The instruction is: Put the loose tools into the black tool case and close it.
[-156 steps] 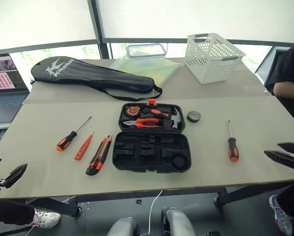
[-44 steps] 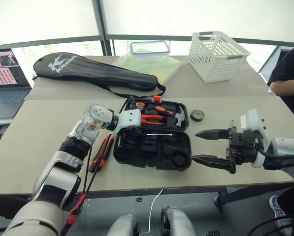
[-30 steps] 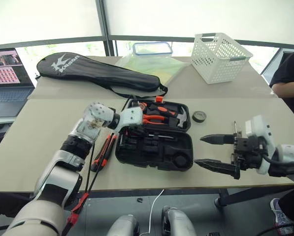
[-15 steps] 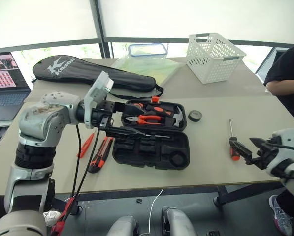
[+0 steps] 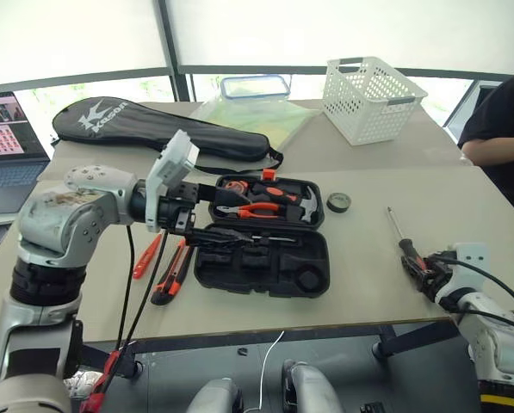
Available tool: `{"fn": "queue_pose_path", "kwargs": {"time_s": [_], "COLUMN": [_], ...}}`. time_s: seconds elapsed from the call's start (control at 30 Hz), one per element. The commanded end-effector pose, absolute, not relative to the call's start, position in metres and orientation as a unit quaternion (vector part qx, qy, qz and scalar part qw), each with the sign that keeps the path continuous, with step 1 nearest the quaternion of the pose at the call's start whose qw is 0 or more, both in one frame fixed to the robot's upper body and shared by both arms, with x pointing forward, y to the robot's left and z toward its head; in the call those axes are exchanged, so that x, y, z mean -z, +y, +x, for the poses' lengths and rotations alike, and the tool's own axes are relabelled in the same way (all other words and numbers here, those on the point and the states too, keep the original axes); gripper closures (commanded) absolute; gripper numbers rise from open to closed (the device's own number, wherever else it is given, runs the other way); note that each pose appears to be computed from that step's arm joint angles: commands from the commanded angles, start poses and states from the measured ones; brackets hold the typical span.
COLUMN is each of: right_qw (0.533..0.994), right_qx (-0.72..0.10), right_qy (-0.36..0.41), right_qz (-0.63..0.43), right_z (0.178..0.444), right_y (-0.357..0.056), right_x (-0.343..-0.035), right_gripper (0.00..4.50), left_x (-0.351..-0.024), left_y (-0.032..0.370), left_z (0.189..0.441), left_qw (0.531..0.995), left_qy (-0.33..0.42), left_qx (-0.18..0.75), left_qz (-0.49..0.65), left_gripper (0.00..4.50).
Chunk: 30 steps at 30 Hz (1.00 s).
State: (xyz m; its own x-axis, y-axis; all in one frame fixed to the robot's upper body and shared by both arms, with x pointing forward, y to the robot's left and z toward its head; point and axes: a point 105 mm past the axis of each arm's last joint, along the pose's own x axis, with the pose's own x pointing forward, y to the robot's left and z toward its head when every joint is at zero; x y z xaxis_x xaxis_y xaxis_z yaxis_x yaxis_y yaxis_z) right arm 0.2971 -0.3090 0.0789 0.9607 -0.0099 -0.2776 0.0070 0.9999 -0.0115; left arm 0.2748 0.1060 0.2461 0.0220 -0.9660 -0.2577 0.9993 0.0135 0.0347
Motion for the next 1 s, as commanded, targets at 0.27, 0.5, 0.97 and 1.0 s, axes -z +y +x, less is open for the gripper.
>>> {"fn": "queue_pose_path", "kwargs": {"time_s": [0.27,0.5,0.97,1.0], "right_qw": [0.953,0.803,0.738,0.739], "right_qx": [-0.278,-0.559,-0.591,-0.589], "right_qy": [0.001,0.031,0.080,0.083], "right_qz": [-0.118,-0.203,-0.316,-0.315], "right_z": [0.315,0.316,0.344,0.344], "right_y": [-0.242,-0.135,-0.111,-0.112], "right_x": [-0.192,-0.195,-0.151,-0.150], "right_gripper": [3.46,3.46,3.46,3.46], "left_x": [-0.225,-0.210,-0.217,-0.217], "left_y": [0.125,0.140,0.147,0.147], "left_z": [0.254,0.253,0.265,0.266], "left_qw": [0.664,0.656,0.701,0.702], "left_qy": [0.129,0.160,0.144,0.144], "left_qx": [0.718,0.710,0.672,0.671], "left_qz": [0.168,0.198,0.192,0.192], "left_gripper": [0.00,0.00,0.00,0.00]}}
